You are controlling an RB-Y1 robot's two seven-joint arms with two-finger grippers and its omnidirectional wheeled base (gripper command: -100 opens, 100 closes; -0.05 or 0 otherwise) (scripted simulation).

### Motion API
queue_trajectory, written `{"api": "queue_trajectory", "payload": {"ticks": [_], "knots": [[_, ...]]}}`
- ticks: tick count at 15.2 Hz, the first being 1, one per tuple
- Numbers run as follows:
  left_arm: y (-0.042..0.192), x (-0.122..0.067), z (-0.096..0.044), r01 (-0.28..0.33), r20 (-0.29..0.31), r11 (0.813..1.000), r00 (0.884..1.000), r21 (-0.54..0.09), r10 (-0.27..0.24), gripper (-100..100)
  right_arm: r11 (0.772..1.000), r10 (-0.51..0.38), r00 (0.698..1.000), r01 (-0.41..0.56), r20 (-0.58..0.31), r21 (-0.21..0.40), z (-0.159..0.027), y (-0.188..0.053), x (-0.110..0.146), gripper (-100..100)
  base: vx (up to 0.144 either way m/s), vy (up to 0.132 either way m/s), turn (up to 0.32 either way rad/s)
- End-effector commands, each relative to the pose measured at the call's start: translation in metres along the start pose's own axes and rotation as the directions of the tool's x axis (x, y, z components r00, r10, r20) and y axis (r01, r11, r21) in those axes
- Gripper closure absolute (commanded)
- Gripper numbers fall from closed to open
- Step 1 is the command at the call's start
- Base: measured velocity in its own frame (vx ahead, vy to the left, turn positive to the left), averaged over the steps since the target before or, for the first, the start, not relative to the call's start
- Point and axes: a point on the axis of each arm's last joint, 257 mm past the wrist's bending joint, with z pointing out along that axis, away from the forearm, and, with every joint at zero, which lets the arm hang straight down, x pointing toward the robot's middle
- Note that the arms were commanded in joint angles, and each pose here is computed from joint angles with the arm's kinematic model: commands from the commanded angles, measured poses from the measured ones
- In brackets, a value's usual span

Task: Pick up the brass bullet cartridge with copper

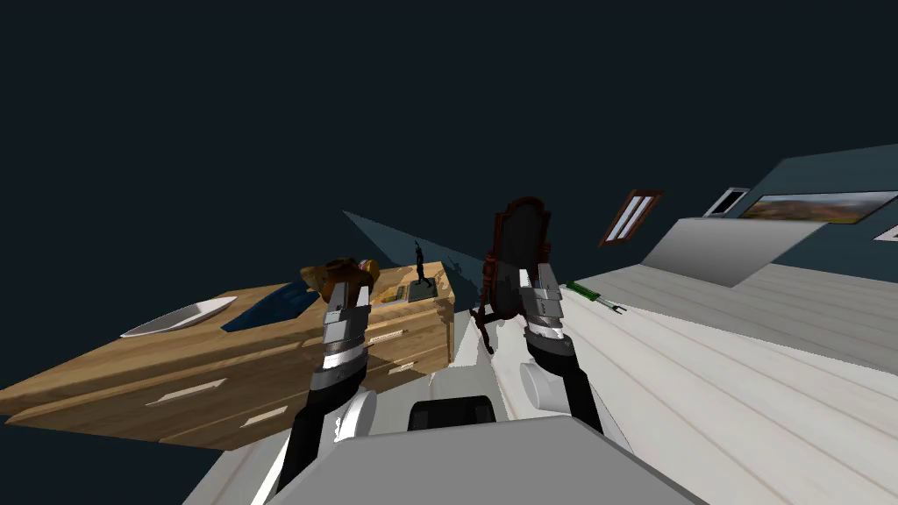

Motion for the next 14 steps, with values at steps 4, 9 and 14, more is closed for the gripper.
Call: {"api": "queue_trajectory", "payload": {"ticks": [4, 9, 14], "knots": [[0.011, 0.002, 0.0, -0.033, -0.079, 0.999, 0.996, -0.038, 0.03, -100, 1.0, 0.0, 1.0, 0.0, 0.0, 0.0, 0.0, 0.0, 0.0, 0, 0.003, 0.002, -0.069], [0.03, -0.006, 0.001, -0.07, -0.132, 0.992, 0.99, -0.106, 0.056, -100, 1.0, 0.0, 1.0, 0.0, 0.0, 0.0, 0.0, 0.0, 0.0, 0, 0.005, 0.005, -0.097], [0.051, -0.022, 0.002, -0.11, -0.161, 0.976, 0.984, -0.189, 0.08, -100, 1.0, 0.0, 1.0, 0.0, 0.0, 0.0, 0.0, 0.0, 0.0, 0, 0.005, 0.005, -0.108]]}}
